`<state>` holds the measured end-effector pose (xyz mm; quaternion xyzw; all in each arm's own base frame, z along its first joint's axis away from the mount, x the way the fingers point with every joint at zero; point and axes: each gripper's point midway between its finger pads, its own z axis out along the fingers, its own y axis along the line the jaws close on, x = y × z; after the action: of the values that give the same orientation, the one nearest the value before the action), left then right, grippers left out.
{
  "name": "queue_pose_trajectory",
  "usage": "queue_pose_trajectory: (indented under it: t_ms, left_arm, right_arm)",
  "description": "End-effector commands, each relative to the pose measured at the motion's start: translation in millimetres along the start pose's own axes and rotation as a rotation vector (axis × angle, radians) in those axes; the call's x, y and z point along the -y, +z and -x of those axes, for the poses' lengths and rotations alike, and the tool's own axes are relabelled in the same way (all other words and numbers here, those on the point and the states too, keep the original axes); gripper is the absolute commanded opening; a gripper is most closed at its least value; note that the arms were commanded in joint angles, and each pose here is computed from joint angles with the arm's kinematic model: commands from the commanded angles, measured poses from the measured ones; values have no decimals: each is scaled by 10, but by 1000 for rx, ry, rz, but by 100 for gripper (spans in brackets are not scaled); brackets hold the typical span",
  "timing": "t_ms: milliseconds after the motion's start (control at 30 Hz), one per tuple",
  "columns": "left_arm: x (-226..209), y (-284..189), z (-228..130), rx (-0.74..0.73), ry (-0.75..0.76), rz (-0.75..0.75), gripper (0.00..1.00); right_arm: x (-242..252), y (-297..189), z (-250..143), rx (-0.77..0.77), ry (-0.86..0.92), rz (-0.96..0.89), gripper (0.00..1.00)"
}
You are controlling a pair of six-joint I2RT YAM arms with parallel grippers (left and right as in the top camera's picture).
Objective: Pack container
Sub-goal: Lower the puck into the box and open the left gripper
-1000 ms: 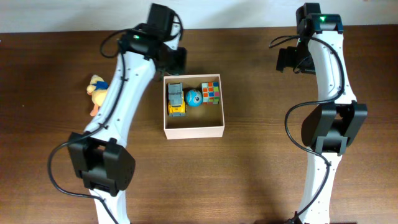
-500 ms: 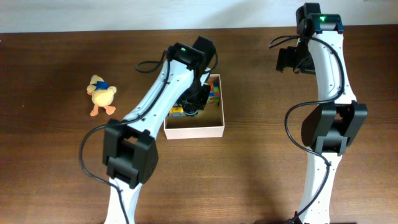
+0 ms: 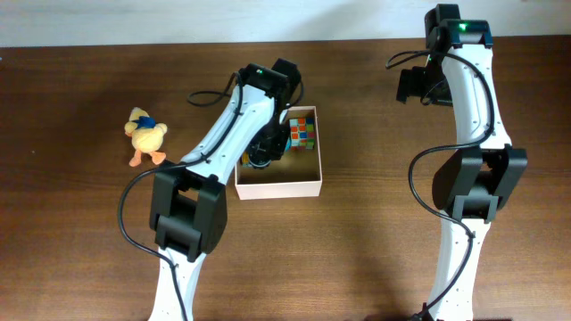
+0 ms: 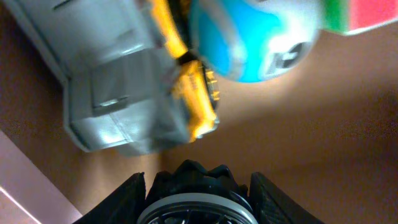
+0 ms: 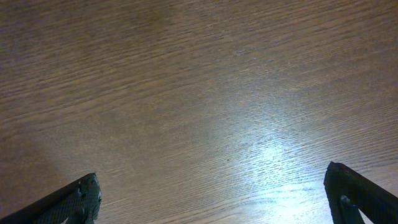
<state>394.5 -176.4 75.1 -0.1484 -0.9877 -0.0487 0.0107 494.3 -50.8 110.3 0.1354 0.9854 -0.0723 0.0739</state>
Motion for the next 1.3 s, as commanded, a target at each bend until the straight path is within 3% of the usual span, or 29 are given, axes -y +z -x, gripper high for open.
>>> queue_pose_trajectory:
  t_ms: [0, 800, 867, 1267]
  left_arm:
    - [-124, 110, -38, -30, -32, 20, 31]
    - [-171, 139, -29, -29, -44, 19, 33]
    - [-167, 139, -29, -29, -43, 19, 44]
    - [-167, 139, -29, -29, -43, 19, 63]
  right_arm:
    - [39, 15, 5, -2, 17, -7, 99]
    - [39, 15, 5, -2, 17, -7, 99]
    - [39, 15, 5, -2, 17, -7, 99]
    - [39, 15, 5, -2, 17, -7, 99]
